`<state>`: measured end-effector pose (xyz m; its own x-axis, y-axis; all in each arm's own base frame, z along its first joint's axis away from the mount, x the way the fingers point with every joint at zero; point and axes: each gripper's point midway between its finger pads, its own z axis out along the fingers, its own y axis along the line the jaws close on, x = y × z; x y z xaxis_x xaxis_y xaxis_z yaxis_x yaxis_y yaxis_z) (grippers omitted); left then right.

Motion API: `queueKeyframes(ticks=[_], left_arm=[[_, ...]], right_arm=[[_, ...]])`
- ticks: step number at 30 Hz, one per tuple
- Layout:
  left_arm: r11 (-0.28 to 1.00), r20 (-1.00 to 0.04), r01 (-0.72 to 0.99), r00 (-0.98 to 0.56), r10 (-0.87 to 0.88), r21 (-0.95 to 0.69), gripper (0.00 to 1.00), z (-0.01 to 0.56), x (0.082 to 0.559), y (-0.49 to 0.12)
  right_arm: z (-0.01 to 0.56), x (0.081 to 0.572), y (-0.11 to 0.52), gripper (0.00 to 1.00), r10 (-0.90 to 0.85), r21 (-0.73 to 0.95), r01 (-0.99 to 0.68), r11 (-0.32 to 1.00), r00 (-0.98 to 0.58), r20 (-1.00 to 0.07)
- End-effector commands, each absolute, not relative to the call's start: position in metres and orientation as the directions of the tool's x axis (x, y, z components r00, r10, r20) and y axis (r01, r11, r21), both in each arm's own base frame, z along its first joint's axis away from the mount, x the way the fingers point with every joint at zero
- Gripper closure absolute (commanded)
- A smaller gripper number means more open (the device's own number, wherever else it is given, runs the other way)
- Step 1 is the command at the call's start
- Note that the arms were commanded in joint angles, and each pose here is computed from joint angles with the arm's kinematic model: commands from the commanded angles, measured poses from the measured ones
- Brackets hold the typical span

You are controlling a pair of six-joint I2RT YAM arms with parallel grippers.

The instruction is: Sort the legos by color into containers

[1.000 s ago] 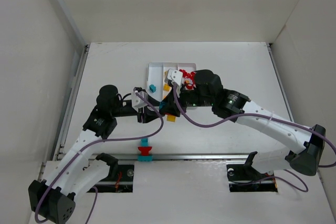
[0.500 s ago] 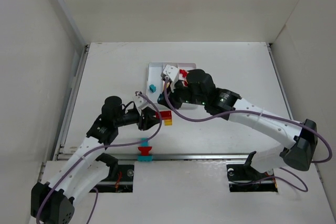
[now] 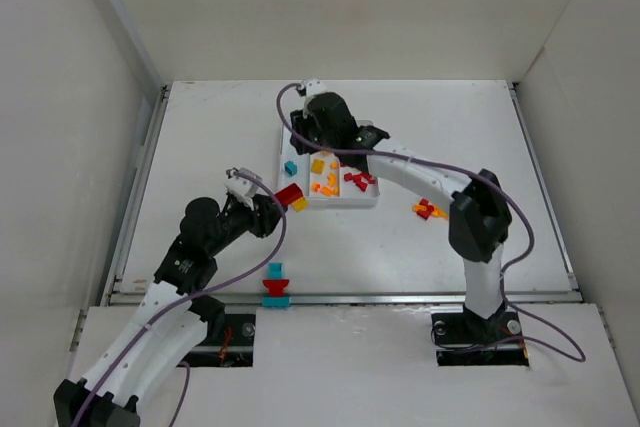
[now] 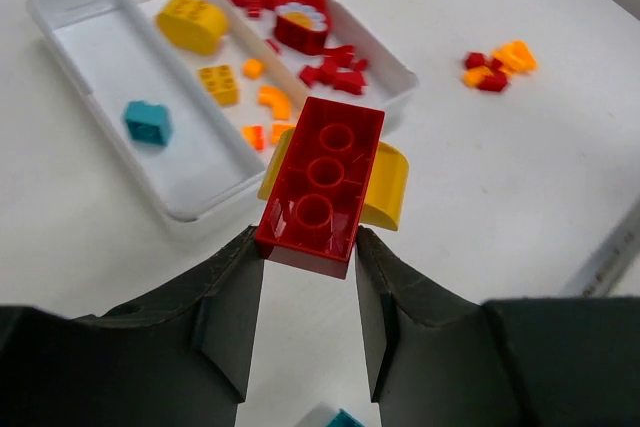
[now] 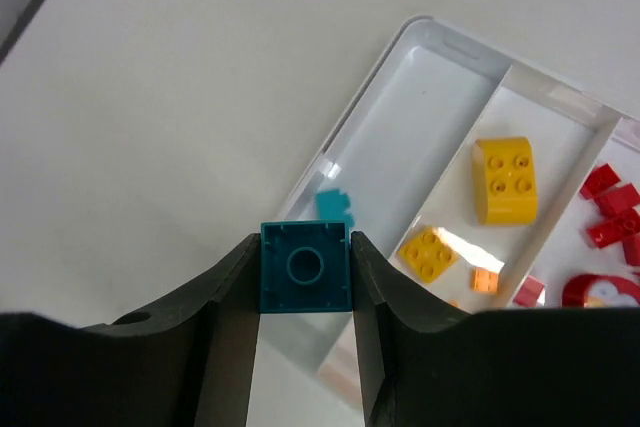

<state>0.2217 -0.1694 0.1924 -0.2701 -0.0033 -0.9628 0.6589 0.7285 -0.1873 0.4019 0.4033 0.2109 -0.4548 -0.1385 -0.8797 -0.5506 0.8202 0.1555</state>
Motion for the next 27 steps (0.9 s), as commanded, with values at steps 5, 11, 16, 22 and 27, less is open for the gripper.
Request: queueKeyframes(ticks=[5, 11, 16, 22, 27], left_arm=[[0.891, -0.958, 0.396, -0.262, -0.120, -0.220, 1.00, 0.191, 0.253, -0.130], [0.920, -0.960, 0.339, -0.259, -0.110, -0.197, 1.00, 0.184, 0.261, -0.121], [0.922, -0.956, 0.335, -0.276, -0.103, -0.196, 1.00, 0.176, 0.262, -0.121], [0.923, -0.962, 0.342, -0.260, -0.087, -0.176, 1.00, 0.181, 0.265, -0.122], [0.925, -0.969, 0.352, -0.240, -0.059, -0.144, 1.00, 0.185, 0.266, -0.121]], right_arm=[[0.183, 0.468, 0.415, 1.00, 0.032, 0.368, -0.457, 0.810, -0.592, -0.806], [0.141, 0.479, 0.425, 1.00, -0.027, 0.335, -0.474, 0.814, -0.607, -0.794], [0.134, 0.483, 0.427, 0.88, -0.036, 0.326, -0.481, 0.814, -0.602, -0.798], [0.118, 0.477, 0.431, 0.38, -0.073, 0.334, -0.500, 0.799, -0.632, -0.771], [0.139, 0.475, 0.422, 0.29, -0.103, 0.283, -0.527, 0.802, -0.587, -0.803]])
